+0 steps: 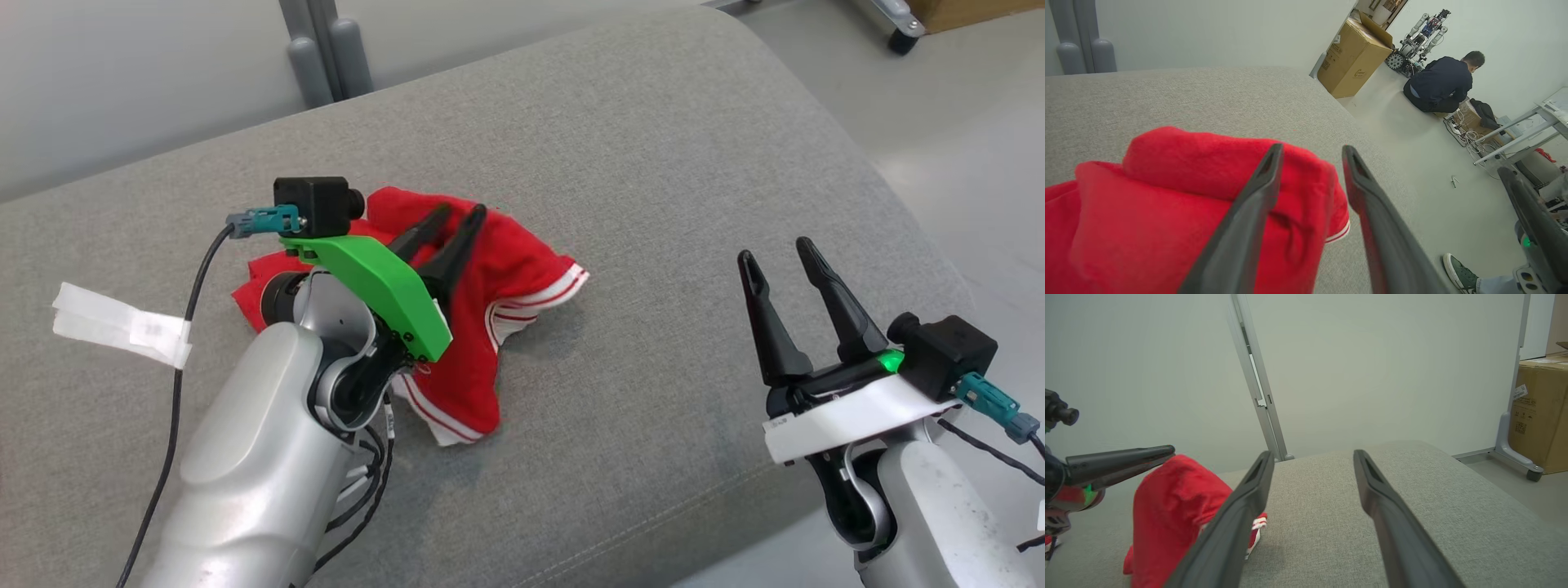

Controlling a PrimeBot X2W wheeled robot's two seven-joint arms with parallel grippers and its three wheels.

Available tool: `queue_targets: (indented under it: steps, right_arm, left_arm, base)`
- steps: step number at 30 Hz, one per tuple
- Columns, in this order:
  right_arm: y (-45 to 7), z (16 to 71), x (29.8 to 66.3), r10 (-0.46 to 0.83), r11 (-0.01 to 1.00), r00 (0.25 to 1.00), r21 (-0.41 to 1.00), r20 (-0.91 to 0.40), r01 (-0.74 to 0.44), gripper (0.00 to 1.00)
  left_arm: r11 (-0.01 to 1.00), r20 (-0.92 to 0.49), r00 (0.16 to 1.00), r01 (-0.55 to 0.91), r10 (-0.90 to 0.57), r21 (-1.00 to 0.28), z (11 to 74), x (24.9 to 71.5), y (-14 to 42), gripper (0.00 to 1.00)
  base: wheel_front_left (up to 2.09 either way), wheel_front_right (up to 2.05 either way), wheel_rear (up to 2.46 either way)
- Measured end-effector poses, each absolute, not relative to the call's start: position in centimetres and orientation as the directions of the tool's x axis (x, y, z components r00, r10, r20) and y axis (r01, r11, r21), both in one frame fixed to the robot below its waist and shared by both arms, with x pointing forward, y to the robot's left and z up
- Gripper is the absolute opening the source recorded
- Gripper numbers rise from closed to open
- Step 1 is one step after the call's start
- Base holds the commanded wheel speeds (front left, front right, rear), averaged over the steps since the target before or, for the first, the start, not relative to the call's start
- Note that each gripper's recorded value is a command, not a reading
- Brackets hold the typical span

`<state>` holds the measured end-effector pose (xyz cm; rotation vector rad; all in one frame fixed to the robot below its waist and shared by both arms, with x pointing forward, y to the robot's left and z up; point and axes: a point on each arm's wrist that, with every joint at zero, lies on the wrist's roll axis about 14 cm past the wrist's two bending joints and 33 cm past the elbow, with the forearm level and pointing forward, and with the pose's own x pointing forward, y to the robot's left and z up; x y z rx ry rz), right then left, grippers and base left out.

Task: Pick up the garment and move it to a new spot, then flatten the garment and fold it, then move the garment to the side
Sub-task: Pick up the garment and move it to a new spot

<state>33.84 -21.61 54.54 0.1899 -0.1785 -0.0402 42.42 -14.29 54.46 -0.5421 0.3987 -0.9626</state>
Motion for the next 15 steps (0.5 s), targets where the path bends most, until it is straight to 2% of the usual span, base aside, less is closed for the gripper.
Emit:
queue_targets:
  steps: [7, 15]
  right_arm:
    - [-23.7, 53.9, 33.8, -0.117, 0.979, 0.982, 0.182, 0.149, 0.089, 1.0]
    - [-22.6, 53.9, 34.9, -0.076, 0.982, 0.985, 0.184, 0.154, 0.047, 1.0]
  left_arm:
    - [0.401, -0.038, 0.476, 0.693, -0.879, -0.599, 54.9, 42.0, -16.0, 1.0]
    - [0.458, -0.01, 0.53, 0.724, -0.848, -0.516, 55.9, 43.2, -14.5, 1.0]
  base:
    - [0.0, 0.0, 0.0]
    - [0.0, 0.0, 0.0]
